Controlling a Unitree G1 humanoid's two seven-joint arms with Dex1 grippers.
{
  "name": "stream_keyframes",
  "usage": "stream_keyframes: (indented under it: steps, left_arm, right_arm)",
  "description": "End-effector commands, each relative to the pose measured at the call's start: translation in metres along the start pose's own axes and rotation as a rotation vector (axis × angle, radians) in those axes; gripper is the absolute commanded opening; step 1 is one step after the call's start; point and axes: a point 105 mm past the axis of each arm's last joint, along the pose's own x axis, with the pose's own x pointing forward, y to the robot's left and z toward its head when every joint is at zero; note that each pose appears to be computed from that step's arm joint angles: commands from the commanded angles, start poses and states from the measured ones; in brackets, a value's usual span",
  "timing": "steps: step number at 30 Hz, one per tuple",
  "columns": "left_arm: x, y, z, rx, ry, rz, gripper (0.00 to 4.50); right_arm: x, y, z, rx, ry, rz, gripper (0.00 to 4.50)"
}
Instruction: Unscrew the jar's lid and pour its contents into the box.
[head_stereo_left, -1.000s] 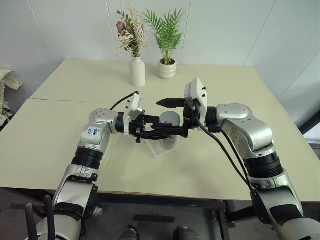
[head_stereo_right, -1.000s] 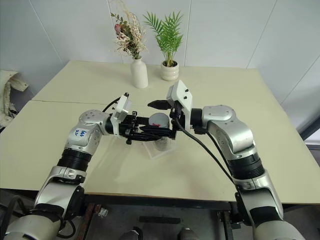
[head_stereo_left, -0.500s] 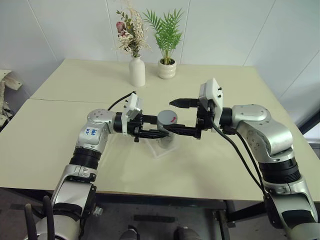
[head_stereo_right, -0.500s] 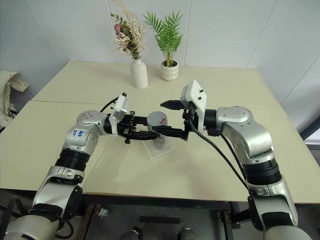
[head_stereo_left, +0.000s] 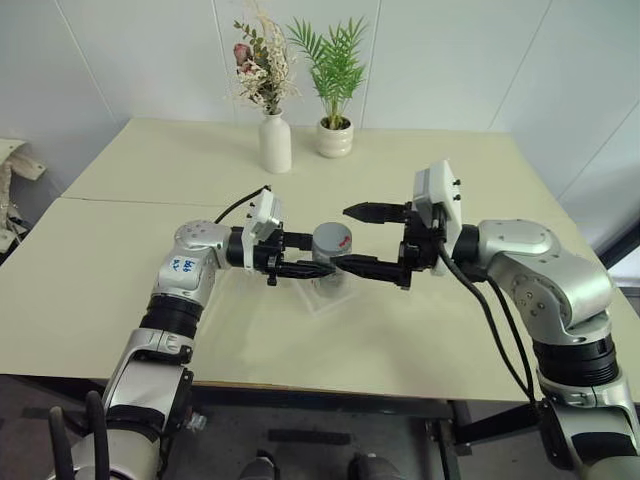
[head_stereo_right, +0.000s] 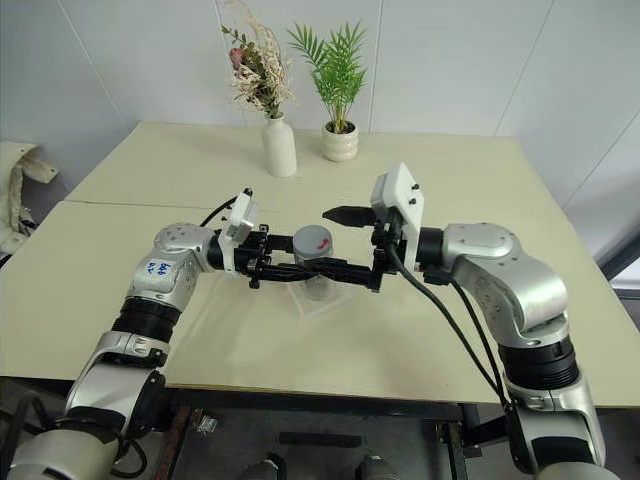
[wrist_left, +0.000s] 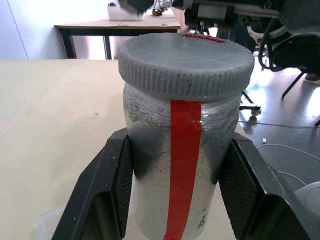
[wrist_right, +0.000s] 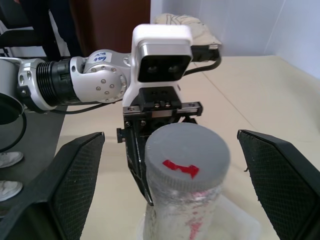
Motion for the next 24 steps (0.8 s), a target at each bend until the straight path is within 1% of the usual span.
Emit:
stream_keyframes:
  steps: [1,7,14,24]
  left_arm:
    - [0.007,0.000,0.016,0.062,-0.016,-0.032,2.07]
    - [0.011,-0.004,0.019,0.077,-0.023,-0.054,2.07]
    - [0.012,-0.007,0.019,0.079,-0.027,-0.060,2.07]
    - [0.013,-0.009,0.018,0.075,-0.029,-0.062,2.07]
  right_arm:
    - [0.008,-0.002,0.015,-0.064,-0.044,0.011,4.48]
    - [0.022,-0.008,0.011,-0.082,-0.041,0.030,4.48]
    - [0.030,-0.008,0.010,-0.083,-0.043,0.043,4.48]
    - [0.026,-0.013,0.011,-0.099,-0.035,0.023,4.48]
